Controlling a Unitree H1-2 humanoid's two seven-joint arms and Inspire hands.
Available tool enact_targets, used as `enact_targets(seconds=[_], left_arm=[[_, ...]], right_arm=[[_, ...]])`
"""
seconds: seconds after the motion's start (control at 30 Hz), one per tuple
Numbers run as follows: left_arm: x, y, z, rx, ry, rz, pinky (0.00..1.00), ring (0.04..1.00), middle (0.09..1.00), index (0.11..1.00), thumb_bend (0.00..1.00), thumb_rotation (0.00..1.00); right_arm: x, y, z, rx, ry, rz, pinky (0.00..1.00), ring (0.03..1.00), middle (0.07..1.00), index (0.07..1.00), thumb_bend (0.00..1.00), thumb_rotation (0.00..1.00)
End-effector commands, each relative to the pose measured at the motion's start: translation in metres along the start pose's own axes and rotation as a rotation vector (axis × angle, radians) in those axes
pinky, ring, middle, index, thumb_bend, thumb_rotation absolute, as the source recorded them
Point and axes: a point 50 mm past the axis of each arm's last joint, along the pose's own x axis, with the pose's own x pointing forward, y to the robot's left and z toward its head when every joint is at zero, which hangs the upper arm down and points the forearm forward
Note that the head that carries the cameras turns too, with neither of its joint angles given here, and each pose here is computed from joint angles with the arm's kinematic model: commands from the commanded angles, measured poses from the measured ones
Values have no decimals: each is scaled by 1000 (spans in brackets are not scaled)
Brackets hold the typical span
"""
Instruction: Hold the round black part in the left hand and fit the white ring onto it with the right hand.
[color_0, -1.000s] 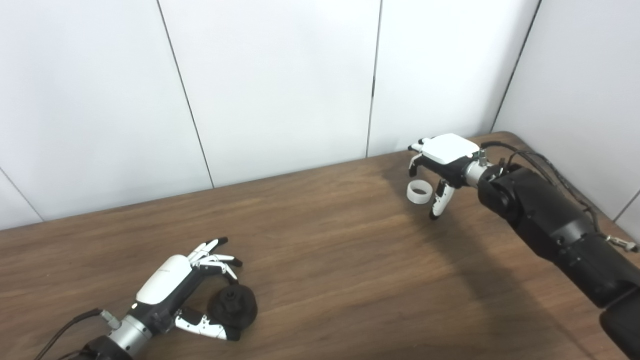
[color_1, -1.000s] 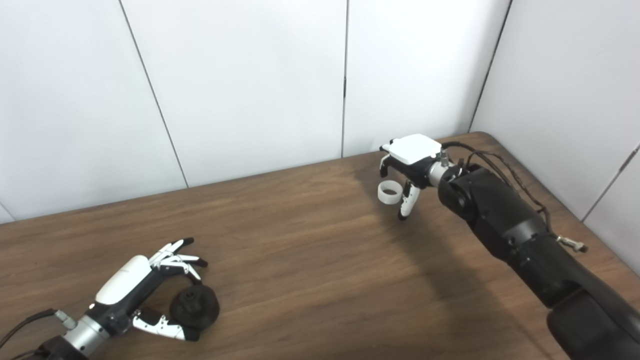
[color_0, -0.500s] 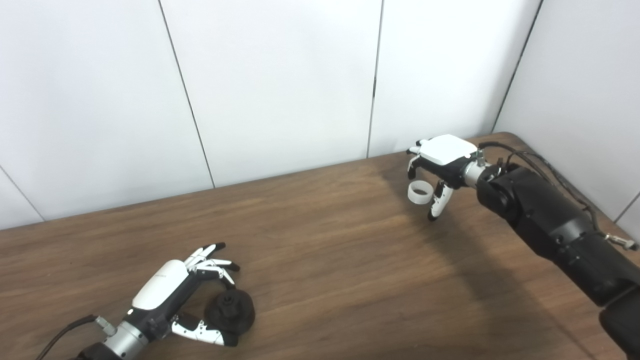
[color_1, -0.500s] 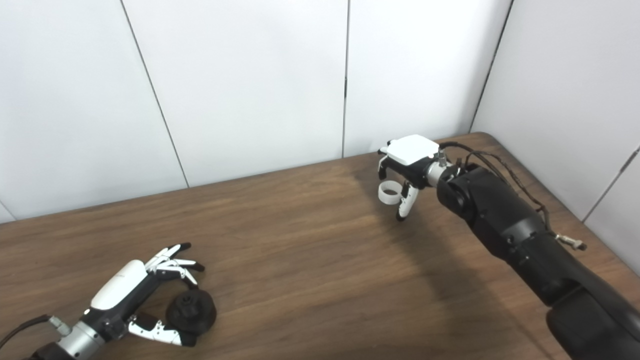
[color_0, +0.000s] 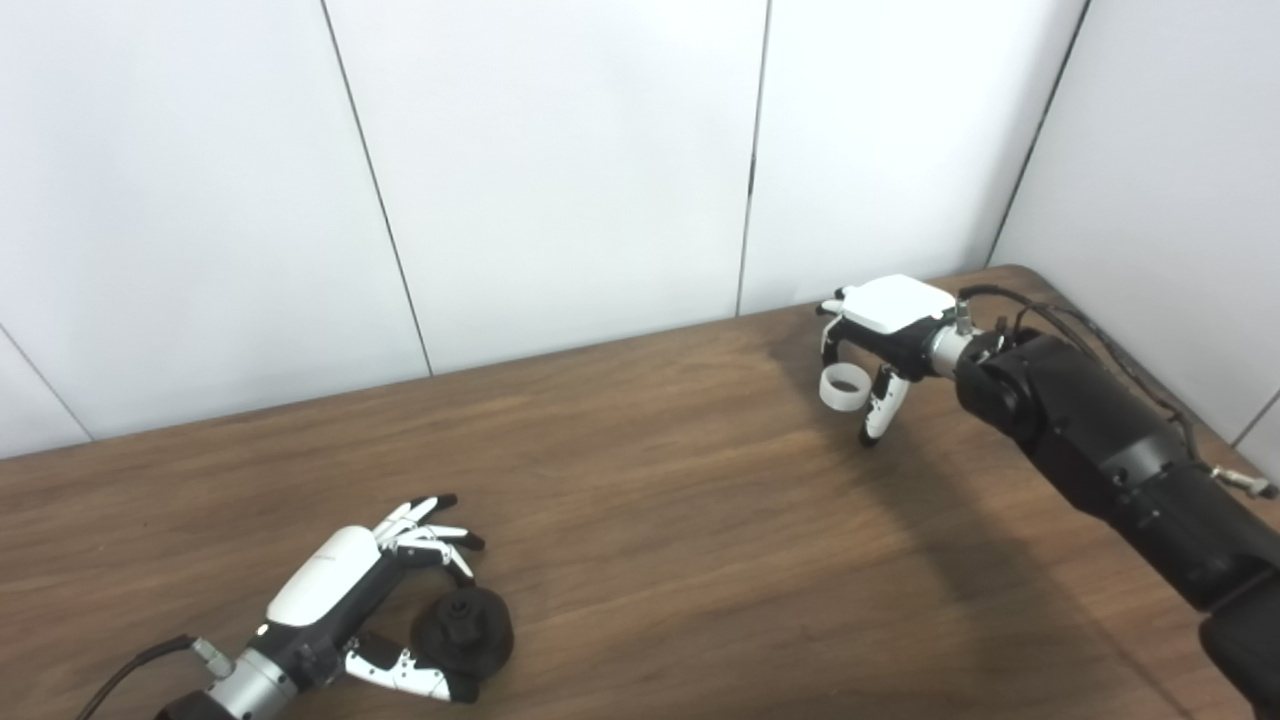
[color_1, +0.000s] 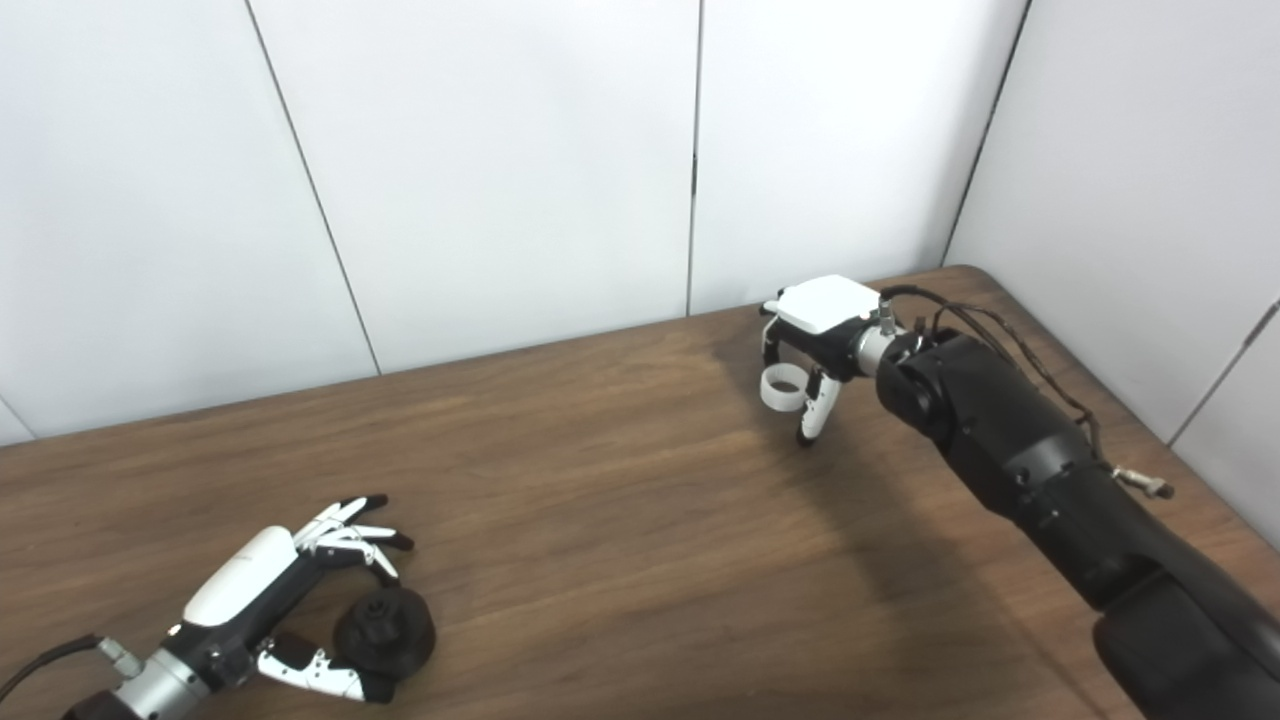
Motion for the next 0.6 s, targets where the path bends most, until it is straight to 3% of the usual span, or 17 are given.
enact_targets(seconds=[0.0,0.57], left_arm=[[-2,13,-2,28,-4,4,1000,979,790,482,525,62],[-2,15,0,19,-9,6,1000,980,791,481,524,63]], right_arm=[[0,-20,-7,-4,9,-23,1000,1000,958,630,1000,284],[-1,-20,-7,11,19,12,1000,1000,941,616,1000,234]])
